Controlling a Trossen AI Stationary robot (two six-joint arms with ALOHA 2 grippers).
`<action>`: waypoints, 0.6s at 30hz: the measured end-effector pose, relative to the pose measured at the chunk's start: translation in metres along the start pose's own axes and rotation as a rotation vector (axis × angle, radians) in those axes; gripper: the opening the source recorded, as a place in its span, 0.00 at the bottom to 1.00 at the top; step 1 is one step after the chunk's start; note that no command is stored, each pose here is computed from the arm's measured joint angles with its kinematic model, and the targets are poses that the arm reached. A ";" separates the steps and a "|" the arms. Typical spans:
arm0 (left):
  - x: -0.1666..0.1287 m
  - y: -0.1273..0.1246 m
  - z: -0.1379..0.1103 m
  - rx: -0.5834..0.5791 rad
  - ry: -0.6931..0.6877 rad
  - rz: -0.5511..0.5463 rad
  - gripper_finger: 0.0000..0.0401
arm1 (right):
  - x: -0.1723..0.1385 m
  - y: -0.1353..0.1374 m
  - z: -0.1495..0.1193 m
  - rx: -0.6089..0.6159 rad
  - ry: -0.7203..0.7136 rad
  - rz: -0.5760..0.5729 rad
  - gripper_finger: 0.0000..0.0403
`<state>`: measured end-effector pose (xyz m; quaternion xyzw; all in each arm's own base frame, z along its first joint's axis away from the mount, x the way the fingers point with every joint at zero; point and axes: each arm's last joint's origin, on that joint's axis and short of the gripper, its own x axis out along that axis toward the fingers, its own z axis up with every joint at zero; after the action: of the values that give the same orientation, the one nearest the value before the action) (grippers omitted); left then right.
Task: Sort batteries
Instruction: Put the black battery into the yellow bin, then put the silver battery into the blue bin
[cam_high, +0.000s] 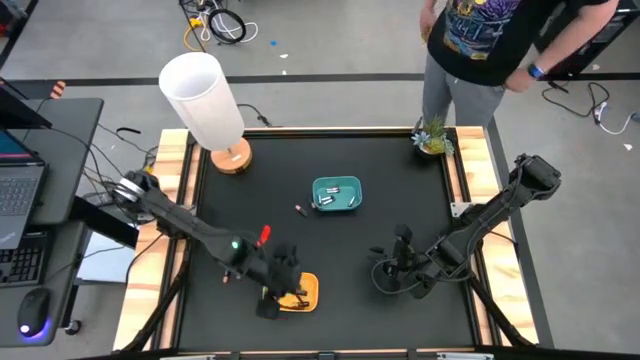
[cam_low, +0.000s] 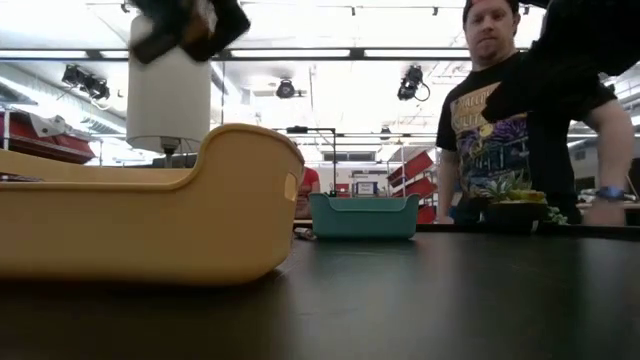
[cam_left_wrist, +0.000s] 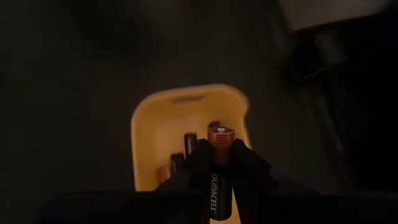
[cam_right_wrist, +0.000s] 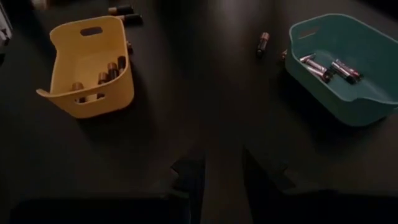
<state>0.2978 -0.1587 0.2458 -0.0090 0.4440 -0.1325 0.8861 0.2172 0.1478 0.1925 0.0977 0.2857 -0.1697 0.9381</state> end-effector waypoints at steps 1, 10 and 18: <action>0.008 -0.003 -0.004 0.000 0.020 0.025 0.12 | 0.001 0.000 0.001 -0.004 -0.003 0.004 0.23; 0.053 -0.003 -0.031 -0.041 0.178 0.269 0.43 | 0.006 0.001 0.009 -0.030 -0.001 0.056 0.23; 0.022 -0.005 -0.012 -0.064 0.045 0.282 0.45 | 0.005 -0.005 0.010 -0.026 0.100 0.113 0.23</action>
<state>0.3000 -0.1677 0.2223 0.0281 0.4644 0.0077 0.8851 0.2244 0.1393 0.1969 0.1098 0.3283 -0.1078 0.9320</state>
